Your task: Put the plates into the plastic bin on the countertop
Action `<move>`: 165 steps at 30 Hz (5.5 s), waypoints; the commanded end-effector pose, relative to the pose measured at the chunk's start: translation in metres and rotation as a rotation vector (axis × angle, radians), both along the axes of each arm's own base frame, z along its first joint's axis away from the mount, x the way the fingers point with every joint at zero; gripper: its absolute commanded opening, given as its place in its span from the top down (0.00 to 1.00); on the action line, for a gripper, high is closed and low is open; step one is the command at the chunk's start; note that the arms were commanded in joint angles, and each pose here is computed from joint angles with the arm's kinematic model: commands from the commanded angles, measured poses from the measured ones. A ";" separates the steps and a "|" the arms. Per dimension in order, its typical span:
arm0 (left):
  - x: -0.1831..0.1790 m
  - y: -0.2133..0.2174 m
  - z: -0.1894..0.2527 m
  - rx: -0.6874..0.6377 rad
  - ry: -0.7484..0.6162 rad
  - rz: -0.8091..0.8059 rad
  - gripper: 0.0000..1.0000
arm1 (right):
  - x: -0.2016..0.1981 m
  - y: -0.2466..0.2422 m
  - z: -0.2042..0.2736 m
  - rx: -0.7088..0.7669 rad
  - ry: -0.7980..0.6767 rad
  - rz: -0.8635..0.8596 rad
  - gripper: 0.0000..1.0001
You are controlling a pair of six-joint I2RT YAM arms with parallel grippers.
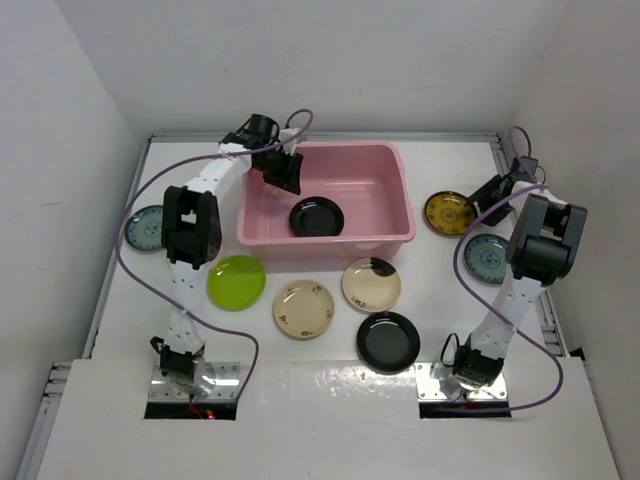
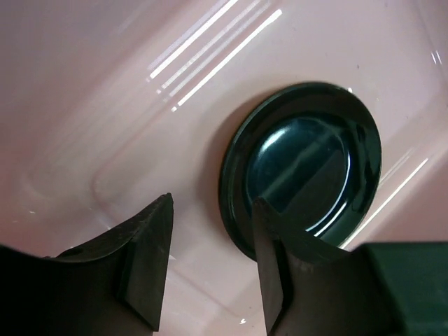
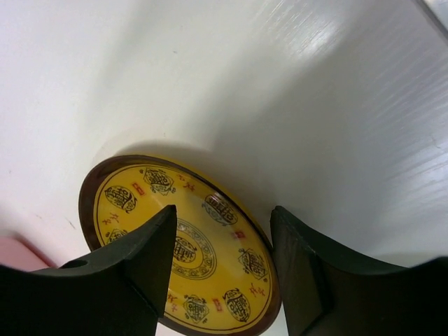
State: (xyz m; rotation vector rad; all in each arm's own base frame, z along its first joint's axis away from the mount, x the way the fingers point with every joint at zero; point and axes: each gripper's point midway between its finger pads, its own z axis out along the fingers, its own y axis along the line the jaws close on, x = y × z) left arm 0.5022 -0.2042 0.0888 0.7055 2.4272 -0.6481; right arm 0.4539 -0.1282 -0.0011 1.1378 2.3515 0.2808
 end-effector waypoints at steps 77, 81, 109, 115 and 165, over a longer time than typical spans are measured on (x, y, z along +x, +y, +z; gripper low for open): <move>-0.096 0.468 -0.019 0.291 0.113 1.047 0.23 | 0.037 0.394 0.070 -0.047 -0.200 0.973 0.25; -0.115 0.463 -0.048 0.277 0.179 1.029 0.26 | 0.045 0.396 0.105 -0.081 -0.290 0.996 0.23; -0.030 0.429 0.102 0.051 -0.242 0.906 1.00 | 0.007 0.240 0.198 -0.062 -0.408 0.577 0.23; -0.011 0.383 0.198 -0.103 -0.395 0.785 1.00 | -0.055 0.107 0.158 -0.171 -0.309 0.151 0.25; 0.033 0.032 0.125 -0.066 -0.277 0.071 0.34 | -0.194 -0.018 -0.013 -0.035 -0.068 -0.558 0.26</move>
